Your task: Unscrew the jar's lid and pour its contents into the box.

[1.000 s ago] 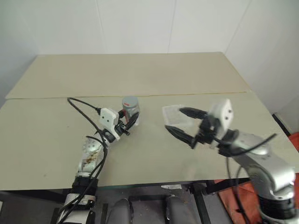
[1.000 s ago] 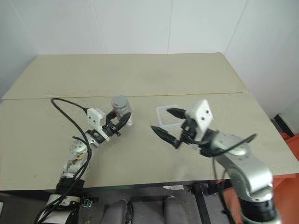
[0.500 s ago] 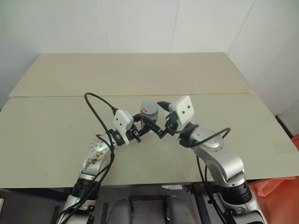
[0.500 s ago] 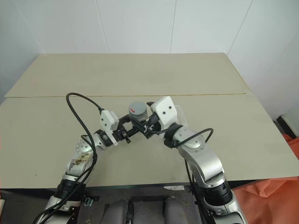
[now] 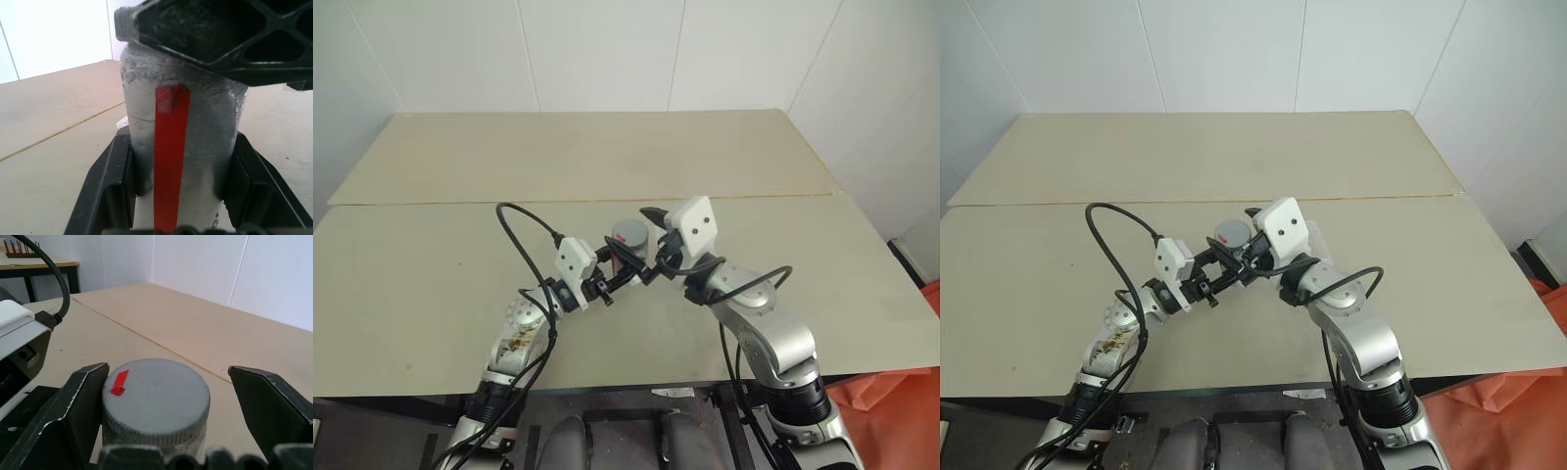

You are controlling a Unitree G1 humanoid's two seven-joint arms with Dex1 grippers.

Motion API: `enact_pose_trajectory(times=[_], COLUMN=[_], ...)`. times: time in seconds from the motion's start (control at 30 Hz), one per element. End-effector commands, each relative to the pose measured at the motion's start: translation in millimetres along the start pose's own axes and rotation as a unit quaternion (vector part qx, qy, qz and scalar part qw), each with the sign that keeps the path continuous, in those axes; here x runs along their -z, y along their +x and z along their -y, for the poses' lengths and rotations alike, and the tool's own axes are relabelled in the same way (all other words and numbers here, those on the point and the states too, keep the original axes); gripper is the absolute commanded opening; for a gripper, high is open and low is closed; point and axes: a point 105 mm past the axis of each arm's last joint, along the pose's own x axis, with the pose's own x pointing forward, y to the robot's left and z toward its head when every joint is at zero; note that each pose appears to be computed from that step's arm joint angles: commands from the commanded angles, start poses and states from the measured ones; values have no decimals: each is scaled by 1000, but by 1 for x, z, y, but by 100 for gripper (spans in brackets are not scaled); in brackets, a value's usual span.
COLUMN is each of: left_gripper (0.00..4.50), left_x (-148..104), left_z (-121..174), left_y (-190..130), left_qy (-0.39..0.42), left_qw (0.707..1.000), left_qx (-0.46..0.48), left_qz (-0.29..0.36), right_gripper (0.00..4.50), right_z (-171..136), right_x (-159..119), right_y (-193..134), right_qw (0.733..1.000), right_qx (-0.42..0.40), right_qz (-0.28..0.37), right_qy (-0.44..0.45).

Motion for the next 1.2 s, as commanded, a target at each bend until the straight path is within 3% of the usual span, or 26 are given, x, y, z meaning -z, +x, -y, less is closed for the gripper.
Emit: enact_pose_trajectory(times=[0.03,0.13,0.27,0.53,0.73,0.9,1.2], left_gripper=[194,194,194,194,194,194,194], left_x=[-13,-13,-13,-12,-27,-43,-53], left_z=[3,2,1,5,22,41,63], left_y=[2,2,2,0,-2,-3,5], left_qy=[11,13,14,17,5,-4,-1], left_qw=[1000,1000,1000,1000,996,986,975], left_qx=[4,3,0,18,87,155,209], left_qz=[26,26,25,18,36,58,70], right_gripper=[450,391,279,279,279,279,279], right_z=[0,0,0,-3,-6,-3,9], right_x=[-13,-14,-13,-14,-20,-32,-39], right_y=[-2,-1,-1,-4,-20,-38,-50], right_qw=[1000,999,999,999,989,959,859], right_qx=[-4,-8,-9,-22,-143,-282,-510], right_qz=[27,33,32,33,23,4,-31], right_qy=[-11,-5,-9,-8,2,-15,-21])
